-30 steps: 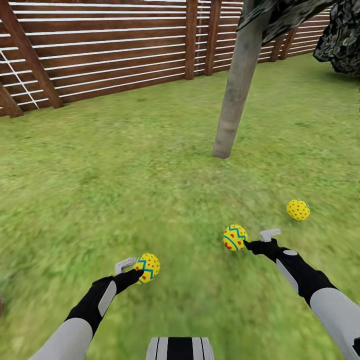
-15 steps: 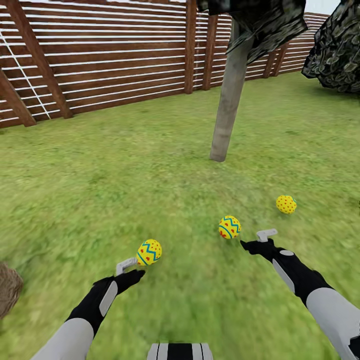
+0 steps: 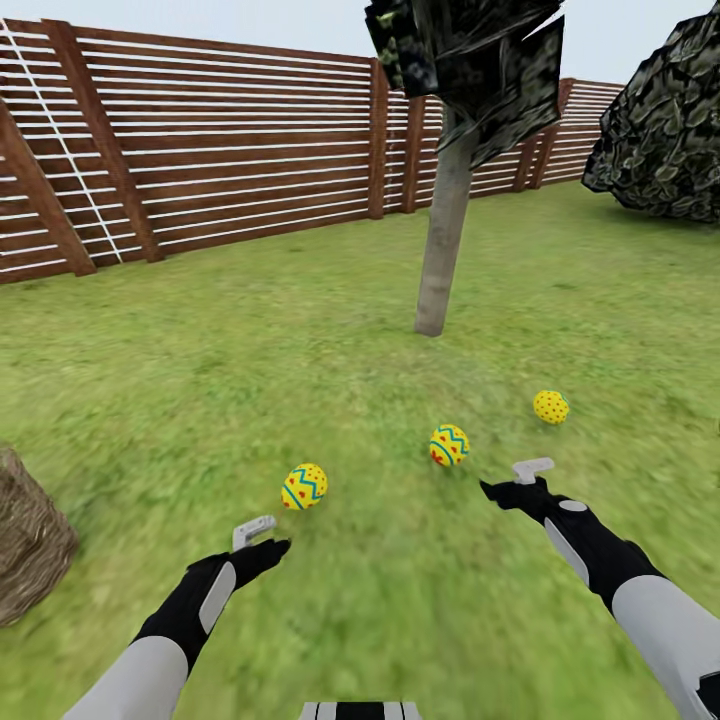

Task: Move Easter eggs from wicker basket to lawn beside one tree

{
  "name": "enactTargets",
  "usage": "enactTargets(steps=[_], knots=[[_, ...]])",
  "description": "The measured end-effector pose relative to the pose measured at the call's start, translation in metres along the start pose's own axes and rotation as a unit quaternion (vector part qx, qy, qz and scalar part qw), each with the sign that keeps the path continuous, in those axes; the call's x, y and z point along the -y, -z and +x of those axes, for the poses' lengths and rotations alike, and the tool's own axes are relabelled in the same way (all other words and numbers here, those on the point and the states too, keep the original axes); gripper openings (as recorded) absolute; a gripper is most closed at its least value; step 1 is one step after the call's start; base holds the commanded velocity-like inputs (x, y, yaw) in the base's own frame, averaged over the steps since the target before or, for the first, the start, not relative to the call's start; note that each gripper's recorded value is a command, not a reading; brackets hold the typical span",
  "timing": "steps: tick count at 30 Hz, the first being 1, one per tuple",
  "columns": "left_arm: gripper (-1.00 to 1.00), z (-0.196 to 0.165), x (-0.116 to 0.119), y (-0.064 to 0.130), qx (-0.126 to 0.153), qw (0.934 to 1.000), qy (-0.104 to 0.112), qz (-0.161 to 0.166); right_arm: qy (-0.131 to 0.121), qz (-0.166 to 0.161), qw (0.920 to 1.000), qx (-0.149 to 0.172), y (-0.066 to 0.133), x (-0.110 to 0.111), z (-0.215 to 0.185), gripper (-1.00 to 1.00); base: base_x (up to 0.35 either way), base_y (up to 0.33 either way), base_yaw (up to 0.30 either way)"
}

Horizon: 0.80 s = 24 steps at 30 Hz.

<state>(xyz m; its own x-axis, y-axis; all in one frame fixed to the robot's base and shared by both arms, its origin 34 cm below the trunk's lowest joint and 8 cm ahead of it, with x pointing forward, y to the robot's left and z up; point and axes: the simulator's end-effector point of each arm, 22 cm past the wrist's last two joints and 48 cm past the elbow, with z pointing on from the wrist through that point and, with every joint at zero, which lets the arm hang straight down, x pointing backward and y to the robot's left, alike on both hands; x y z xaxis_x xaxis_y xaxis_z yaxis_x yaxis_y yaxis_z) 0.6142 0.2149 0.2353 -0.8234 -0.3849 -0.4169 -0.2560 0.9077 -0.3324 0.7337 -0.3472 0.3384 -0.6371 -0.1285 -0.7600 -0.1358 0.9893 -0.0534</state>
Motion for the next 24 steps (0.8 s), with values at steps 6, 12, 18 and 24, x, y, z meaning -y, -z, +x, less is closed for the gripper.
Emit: enactTargets(steps=[6,12,18,24], knots=[[1.0,-0.013,0.008,0.011,0.014,0.9999,-0.003,0.006,0.001,0.003,0.9999,0.016,0.011,0.002,-0.02,1.0,-0.345,0.0,0.0],[1.0,-0.026,0.021,0.023,0.028,0.9995,-0.005,0.016,0.002,0.004,0.9994,0.033,0.023,0.003,-0.041,1.0,-0.345,0.0,0.0],[1.0,-0.038,0.034,0.035,0.041,0.9988,-0.008,0.025,0.003,0.006,0.9987,0.05,0.035,0.005,-0.06,1.0,-0.345,0.0,0.0],[1.0,-0.052,0.042,0.048,0.057,0.9978,-0.011,0.031,0.003,0.009,0.9978,0.066,0.048,0.007,-0.079,1.0,-0.344,0.0,0.0]])
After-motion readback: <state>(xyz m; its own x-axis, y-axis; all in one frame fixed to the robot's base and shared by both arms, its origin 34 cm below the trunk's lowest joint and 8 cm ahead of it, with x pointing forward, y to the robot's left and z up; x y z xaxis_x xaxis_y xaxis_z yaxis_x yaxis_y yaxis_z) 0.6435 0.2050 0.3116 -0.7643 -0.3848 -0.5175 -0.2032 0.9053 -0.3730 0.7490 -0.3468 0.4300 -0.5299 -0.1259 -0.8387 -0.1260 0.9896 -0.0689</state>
